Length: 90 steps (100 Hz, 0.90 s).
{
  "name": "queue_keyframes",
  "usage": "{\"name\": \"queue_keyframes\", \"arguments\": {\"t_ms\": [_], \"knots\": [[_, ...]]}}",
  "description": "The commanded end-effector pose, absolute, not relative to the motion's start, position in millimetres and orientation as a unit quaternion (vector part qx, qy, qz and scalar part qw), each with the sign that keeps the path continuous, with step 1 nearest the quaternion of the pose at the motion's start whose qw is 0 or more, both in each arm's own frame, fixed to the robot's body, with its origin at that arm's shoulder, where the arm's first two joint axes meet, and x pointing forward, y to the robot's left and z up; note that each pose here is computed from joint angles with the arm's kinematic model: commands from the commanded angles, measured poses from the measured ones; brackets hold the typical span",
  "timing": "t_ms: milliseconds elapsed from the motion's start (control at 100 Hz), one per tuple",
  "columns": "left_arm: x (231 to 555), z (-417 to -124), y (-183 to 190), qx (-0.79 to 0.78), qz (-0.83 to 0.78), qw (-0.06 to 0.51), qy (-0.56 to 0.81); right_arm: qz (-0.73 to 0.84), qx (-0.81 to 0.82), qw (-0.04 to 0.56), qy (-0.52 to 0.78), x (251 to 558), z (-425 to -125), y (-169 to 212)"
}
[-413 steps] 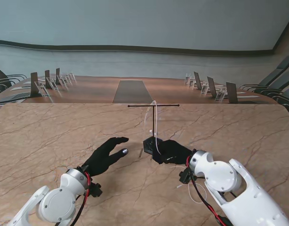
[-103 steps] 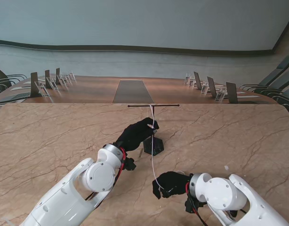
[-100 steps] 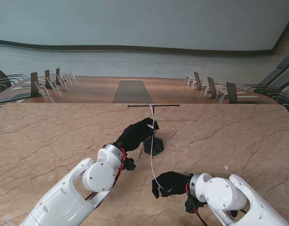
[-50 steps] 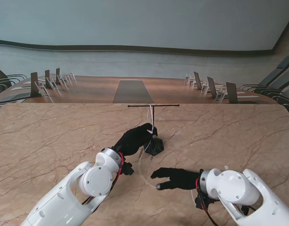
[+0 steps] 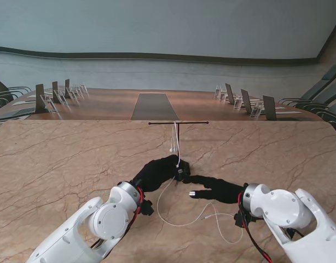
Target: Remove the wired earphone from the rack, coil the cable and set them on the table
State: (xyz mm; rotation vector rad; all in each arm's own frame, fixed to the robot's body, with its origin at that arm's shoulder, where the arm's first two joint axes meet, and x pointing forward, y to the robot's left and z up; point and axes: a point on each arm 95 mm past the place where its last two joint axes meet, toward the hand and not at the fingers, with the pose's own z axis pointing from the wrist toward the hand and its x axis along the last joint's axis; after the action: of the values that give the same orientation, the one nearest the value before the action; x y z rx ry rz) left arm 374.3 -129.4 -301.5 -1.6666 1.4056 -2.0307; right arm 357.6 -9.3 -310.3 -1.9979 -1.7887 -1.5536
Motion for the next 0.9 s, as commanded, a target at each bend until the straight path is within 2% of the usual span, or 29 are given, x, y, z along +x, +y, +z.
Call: {"name": "queue_keyframes", "arguments": {"t_ms": [0,290,890], "knots": [[368.8,-302.8,-131.5,-0.557,-0.679,0.076,0.472,-0.512,-0.64,0.012,-0.572,363.0,-302.8,-12.1],[362.3,-302.5,-131.6,-0.551,-0.678,0.075,0.48,-0.543,-0.627,0.003,-0.559,379.1,-290.7,-16.4],[344.6,-306.4,-143.1,-0.539,-0.667,0.052,0.511,-0.584,-0.598,0.057,-0.547,410.3,-271.7,9.6]]}}
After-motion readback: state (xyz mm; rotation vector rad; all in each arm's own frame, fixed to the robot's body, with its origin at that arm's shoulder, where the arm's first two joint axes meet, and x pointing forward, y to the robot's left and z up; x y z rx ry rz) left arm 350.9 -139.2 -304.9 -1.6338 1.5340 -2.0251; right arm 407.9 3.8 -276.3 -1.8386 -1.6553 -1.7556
